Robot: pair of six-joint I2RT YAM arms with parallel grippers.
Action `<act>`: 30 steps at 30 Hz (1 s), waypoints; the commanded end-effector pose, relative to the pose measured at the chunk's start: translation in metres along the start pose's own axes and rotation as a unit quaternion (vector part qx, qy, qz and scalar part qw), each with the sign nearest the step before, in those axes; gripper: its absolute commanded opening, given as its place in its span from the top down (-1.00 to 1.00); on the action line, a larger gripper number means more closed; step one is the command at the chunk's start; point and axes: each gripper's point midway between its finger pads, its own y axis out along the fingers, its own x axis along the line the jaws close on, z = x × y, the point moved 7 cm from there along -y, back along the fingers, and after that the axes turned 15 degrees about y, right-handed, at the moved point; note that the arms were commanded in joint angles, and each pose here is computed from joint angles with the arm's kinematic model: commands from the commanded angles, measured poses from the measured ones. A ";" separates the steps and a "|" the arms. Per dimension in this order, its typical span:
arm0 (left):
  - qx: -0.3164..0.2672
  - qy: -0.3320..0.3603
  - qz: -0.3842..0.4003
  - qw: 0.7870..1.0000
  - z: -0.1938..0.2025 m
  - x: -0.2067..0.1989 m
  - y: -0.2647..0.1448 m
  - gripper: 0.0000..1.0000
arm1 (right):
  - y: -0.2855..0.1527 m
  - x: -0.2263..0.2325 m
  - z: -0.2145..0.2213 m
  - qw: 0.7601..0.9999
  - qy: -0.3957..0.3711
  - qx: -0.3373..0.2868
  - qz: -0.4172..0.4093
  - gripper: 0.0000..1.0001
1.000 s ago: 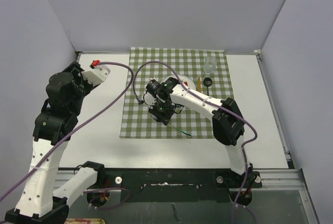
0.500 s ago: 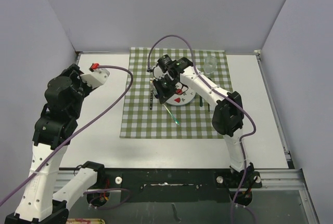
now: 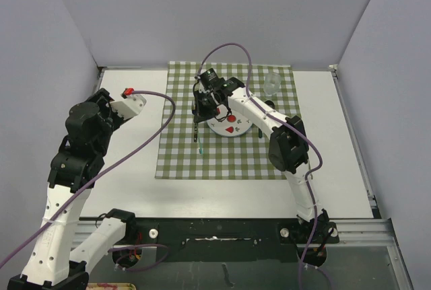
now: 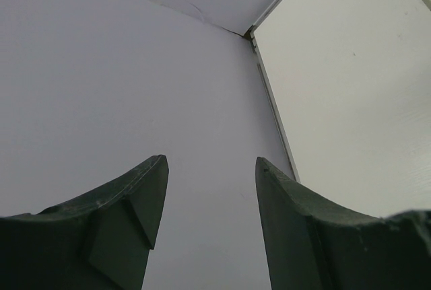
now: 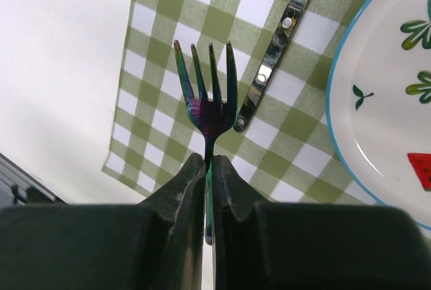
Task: Set the dinner table for one person
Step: Place the fork on the napkin.
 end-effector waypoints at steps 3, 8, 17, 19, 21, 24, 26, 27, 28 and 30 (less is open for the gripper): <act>-0.017 -0.010 -0.019 1.000 0.000 0.000 -0.003 -0.06 | 0.010 0.003 -0.038 0.987 0.135 -0.074 -0.037 1.00; -0.018 -0.014 -0.006 1.000 0.002 -0.010 0.001 -0.06 | 0.017 0.000 -0.056 0.979 0.176 -0.099 -0.028 1.00; -0.016 -0.023 0.011 1.000 0.000 -0.020 0.011 -0.06 | 0.026 0.009 -0.073 0.979 0.154 -0.117 -0.058 1.00; -0.015 -0.023 0.013 1.000 -0.001 -0.020 0.013 -0.06 | 0.033 0.010 -0.073 0.980 0.148 -0.112 -0.068 1.00; -0.014 -0.023 0.015 1.000 -0.001 -0.021 0.015 -0.06 | 0.041 0.009 -0.073 0.981 0.141 -0.108 -0.072 1.00; -0.012 -0.023 0.018 0.999 -0.001 -0.023 0.017 -0.06 | 0.055 0.007 -0.070 0.984 0.131 -0.097 -0.075 1.00; -0.011 -0.022 0.019 1.000 -0.001 -0.023 0.018 -0.06 | 0.063 0.007 -0.067 0.985 0.126 -0.088 -0.078 1.00; -0.011 -0.021 0.020 1.000 -0.001 -0.023 0.019 -0.06 | 0.068 0.006 -0.065 0.986 0.124 -0.081 -0.081 1.00; -0.012 -0.021 0.019 1.000 -0.002 -0.023 0.019 -0.06 | 0.070 0.007 -0.063 0.986 0.120 -0.074 -0.087 1.00; -0.013 -0.019 0.020 1.000 -0.003 -0.023 0.021 -0.06 | 0.075 0.010 -0.058 0.988 0.109 -0.068 -0.090 1.00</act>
